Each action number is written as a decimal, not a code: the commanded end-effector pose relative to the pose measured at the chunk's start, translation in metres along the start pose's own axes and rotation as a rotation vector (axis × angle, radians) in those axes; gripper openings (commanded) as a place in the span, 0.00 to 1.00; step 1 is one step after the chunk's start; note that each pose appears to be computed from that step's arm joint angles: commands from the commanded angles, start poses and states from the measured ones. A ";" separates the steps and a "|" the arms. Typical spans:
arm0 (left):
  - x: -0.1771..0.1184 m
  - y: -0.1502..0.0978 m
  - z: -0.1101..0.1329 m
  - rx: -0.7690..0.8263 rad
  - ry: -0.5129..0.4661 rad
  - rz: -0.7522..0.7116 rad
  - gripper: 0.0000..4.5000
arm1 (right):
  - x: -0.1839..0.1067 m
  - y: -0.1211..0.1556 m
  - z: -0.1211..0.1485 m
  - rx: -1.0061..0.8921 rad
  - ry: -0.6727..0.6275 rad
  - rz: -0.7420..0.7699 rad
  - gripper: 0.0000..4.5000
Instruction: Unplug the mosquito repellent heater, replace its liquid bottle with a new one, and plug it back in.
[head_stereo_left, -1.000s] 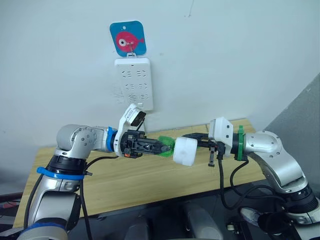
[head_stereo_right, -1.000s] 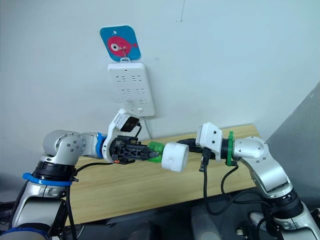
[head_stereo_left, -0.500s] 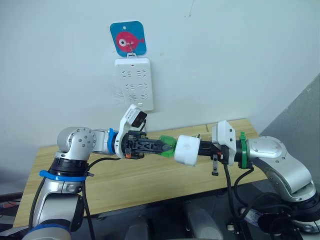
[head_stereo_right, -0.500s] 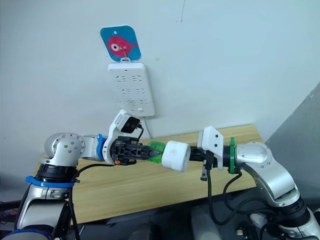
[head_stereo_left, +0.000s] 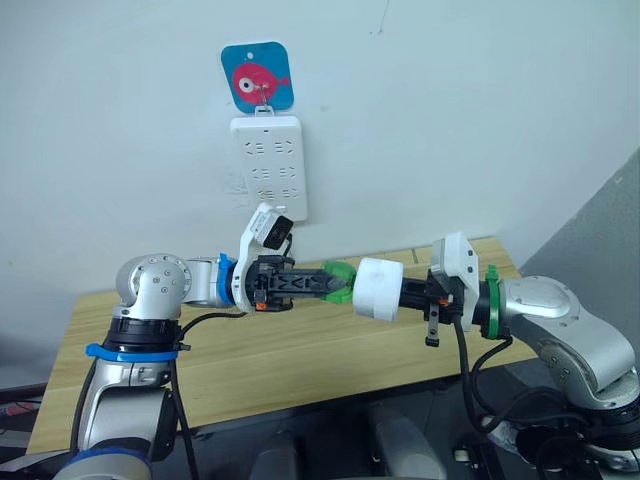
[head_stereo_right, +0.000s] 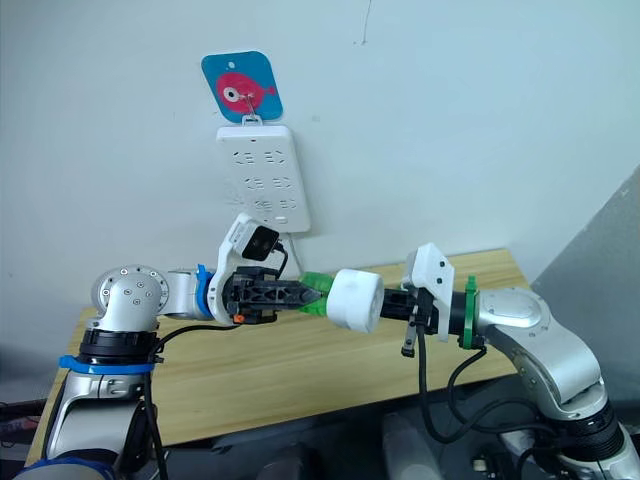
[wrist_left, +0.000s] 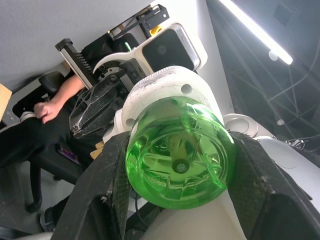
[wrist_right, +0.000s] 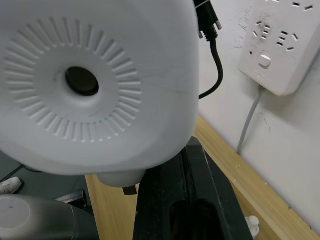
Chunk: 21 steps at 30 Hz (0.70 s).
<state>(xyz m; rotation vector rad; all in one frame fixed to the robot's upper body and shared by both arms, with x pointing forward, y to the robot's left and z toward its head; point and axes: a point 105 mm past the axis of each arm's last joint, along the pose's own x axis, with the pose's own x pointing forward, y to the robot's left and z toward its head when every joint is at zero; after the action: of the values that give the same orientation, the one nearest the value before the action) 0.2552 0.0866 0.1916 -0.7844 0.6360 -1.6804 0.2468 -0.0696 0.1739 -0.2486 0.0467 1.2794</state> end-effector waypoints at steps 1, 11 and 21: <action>-0.001 -0.004 0.008 0.052 -0.021 0.011 0.51 | 0.008 0.028 0.020 -0.043 -0.078 0.127 0.00; 0.000 -0.003 0.008 0.063 -0.022 0.022 0.51 | 0.008 0.032 0.025 -0.026 -0.083 0.152 0.00; 0.003 -0.008 0.009 0.137 0.007 0.036 0.51 | -0.018 -0.024 -0.007 -0.204 0.135 -0.104 0.20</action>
<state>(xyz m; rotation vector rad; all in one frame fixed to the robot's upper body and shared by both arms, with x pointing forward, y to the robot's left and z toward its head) 0.2581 0.0850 0.1935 -0.7115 0.5883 -1.6505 0.2616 -0.0879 0.1671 -0.4632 0.0617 1.1896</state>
